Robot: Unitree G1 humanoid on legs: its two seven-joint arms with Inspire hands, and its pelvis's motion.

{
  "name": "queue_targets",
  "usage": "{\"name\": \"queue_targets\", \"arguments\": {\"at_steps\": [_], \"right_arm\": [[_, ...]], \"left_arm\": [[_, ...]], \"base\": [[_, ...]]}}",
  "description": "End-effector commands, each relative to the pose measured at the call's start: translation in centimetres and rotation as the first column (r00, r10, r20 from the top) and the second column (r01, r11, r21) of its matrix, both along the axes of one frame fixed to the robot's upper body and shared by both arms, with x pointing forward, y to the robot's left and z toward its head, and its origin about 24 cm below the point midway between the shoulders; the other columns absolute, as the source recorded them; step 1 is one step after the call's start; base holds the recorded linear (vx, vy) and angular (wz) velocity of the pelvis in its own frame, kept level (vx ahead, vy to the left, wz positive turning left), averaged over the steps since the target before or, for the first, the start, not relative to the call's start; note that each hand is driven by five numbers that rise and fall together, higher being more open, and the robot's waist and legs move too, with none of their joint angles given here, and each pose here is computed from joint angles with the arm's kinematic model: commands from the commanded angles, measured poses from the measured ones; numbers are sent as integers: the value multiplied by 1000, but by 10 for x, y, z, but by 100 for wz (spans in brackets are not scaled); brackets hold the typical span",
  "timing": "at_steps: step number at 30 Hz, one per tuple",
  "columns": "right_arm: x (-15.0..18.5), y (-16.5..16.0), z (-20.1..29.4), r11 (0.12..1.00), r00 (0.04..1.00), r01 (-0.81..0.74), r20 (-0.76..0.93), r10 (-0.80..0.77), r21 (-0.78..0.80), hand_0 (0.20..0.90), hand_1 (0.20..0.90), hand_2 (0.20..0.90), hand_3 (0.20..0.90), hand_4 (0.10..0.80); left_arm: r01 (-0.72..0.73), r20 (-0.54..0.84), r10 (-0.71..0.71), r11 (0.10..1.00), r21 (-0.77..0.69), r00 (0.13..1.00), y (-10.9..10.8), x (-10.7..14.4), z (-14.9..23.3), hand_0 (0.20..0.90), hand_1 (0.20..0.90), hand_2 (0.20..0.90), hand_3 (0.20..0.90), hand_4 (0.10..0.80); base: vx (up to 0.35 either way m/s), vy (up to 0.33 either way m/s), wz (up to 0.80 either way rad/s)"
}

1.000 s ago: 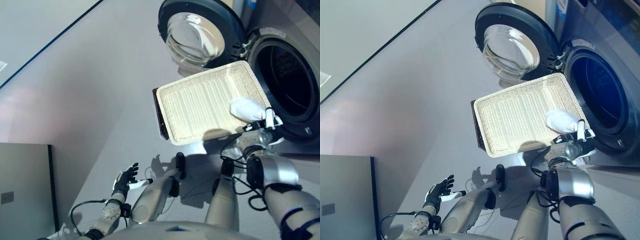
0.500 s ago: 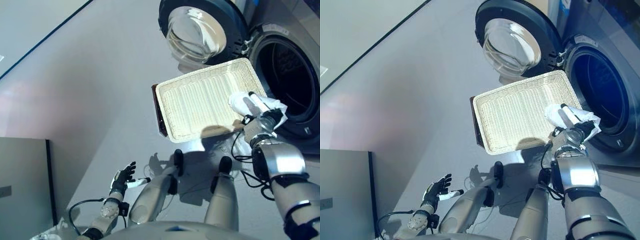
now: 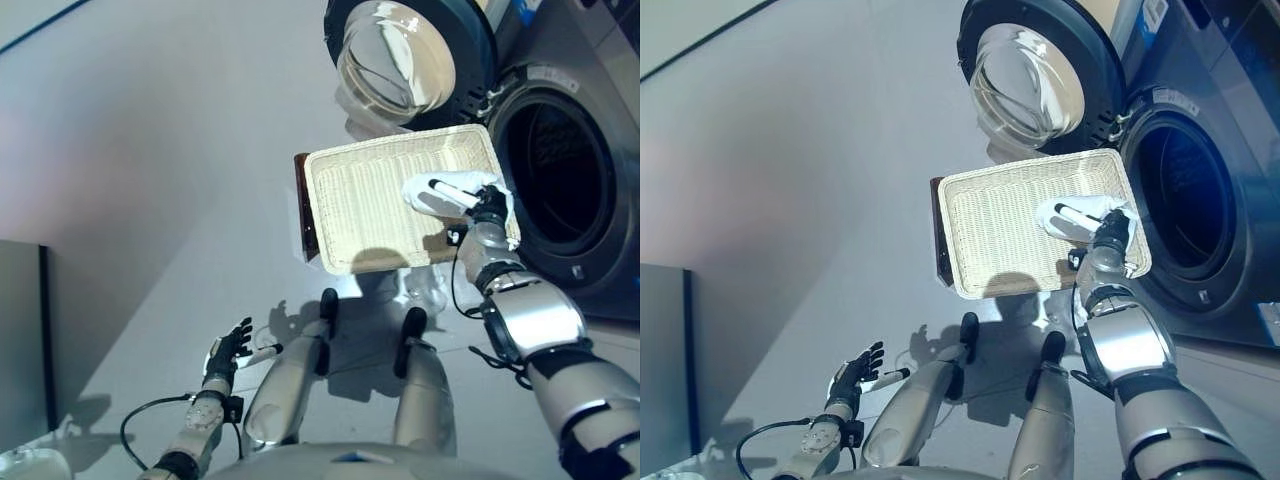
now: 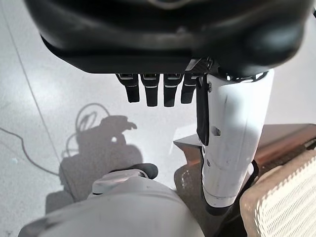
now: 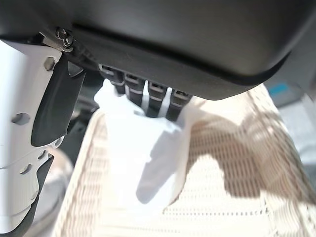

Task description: Pick up the clothes and place them into the washing machine

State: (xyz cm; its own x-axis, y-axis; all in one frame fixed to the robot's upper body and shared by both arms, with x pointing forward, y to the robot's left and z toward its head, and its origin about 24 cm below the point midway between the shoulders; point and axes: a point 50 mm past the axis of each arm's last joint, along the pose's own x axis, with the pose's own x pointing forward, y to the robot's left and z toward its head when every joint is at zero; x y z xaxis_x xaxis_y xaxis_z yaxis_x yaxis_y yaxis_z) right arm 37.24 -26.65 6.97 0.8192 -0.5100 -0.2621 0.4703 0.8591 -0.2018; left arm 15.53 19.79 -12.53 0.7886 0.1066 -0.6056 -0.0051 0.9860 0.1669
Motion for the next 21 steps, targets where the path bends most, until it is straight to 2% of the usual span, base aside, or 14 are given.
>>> {"name": "queue_targets", "arguments": {"at_steps": [1,4,5,8,9,14,19,21], "right_arm": [[27,21,52,953,982,-151,74,176,-261,900,900,900,900,800],[27,27,48,923,973,-208,28,229,-324,900,900,900,900,800],[29,32,51,842,959,-271,-53,279,-467,900,900,900,900,800],[28,31,49,818,956,-286,-85,281,-500,900,900,900,900,800],[29,31,49,785,948,-311,-118,294,-536,900,900,900,900,800],[29,29,51,749,952,-298,-132,275,-591,900,900,900,900,800],[21,20,34,737,942,-335,-216,256,-587,900,900,900,900,800],[10,12,12,743,927,-365,-291,236,-561,900,900,900,900,800]], "left_arm": [[-105,18,104,988,113,994,52,-2,10,900,900,900,900,800],[-109,10,109,987,116,994,55,-6,9,900,900,900,900,800],[-113,-7,115,985,127,993,60,-11,8,900,900,900,900,800],[-113,-12,115,985,130,993,61,-12,8,900,900,900,900,800],[-113,-20,117,984,136,993,62,-15,7,900,900,900,900,800],[-120,-22,124,983,137,992,62,-15,6,900,900,900,900,800],[-108,-28,113,985,131,993,58,-14,5,900,900,900,900,800],[-92,-36,98,987,132,995,57,-14,5,900,900,900,900,800]], "base": [[20,-32,2],[5,-6,1],[25,-33,2],[5,-8,-1],[8,-17,3],[-4,-2,-1],[-4,-4,-2],[0,0,0]]}}
